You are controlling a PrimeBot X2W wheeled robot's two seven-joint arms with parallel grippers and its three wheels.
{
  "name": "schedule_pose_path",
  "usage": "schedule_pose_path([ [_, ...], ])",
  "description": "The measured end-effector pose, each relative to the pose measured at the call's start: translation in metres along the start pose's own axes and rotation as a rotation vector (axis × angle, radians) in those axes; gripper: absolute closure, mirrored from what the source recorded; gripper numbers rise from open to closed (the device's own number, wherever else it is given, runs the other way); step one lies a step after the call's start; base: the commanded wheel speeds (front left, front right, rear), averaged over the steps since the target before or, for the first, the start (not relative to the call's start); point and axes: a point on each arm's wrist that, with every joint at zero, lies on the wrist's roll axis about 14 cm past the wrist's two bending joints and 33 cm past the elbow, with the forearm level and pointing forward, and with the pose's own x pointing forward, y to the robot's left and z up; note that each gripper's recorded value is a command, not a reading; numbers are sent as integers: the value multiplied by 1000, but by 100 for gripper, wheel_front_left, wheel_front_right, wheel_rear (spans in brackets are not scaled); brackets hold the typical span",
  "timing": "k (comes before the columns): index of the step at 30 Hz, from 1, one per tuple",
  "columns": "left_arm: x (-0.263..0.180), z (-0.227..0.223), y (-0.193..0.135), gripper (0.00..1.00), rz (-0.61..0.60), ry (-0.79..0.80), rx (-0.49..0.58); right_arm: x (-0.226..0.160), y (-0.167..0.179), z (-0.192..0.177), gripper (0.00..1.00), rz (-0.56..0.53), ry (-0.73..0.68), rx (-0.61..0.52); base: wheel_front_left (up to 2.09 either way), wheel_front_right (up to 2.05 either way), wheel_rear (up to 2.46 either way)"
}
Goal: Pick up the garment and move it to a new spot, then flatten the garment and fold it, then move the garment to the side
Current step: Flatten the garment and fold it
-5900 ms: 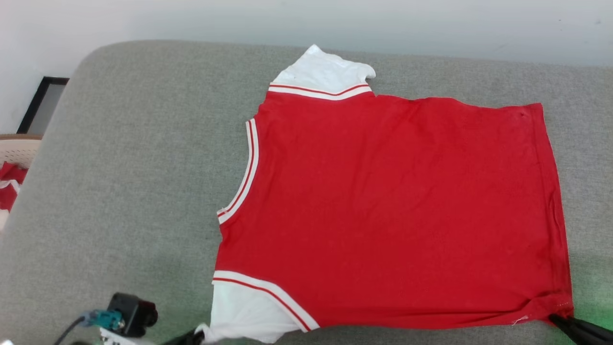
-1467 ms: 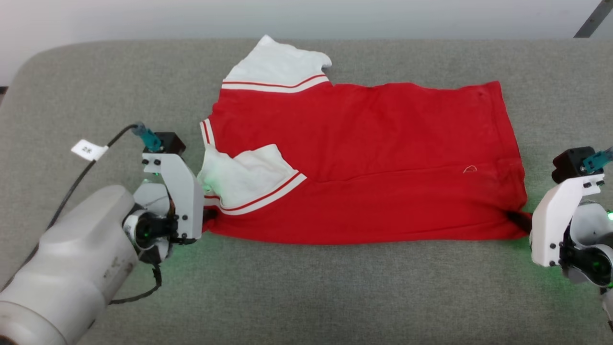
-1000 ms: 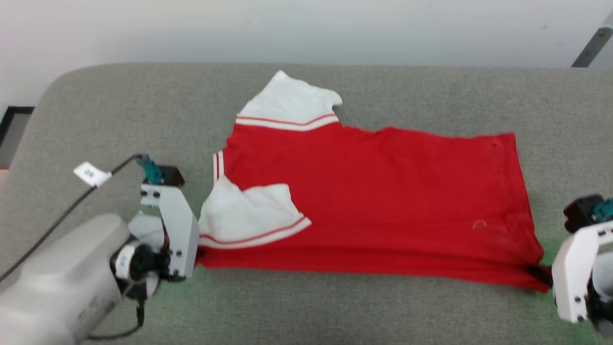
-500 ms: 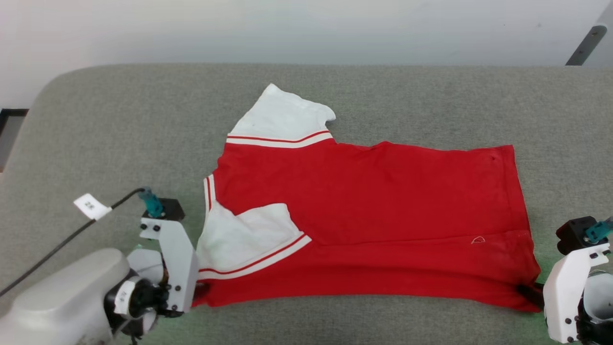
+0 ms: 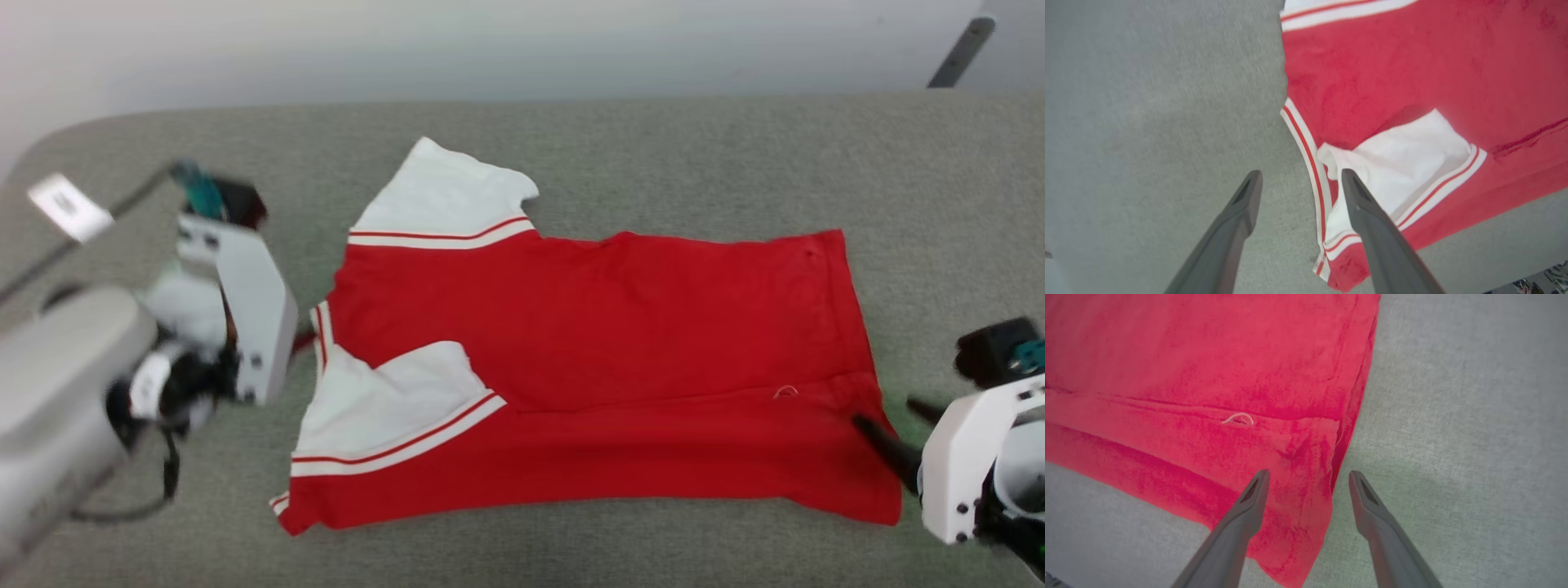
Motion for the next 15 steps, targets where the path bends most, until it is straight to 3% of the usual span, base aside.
schedule_pose_path([
  [5, 1, 65, -6, 0, -11, -202, 79, -13, -2, 47, 0, -30, -247, -30, 0, 0, 0],
  [10, 19, 107, -9, 0, -18, -308, 112, -35, -1, 93, 0, -72, -570, -63, 0, 0, 0],
  [15, 42, 142, -12, 0, -28, -380, 129, -49, -4, 112, 0, -126, -797, -87, 0, 0, 0],
])
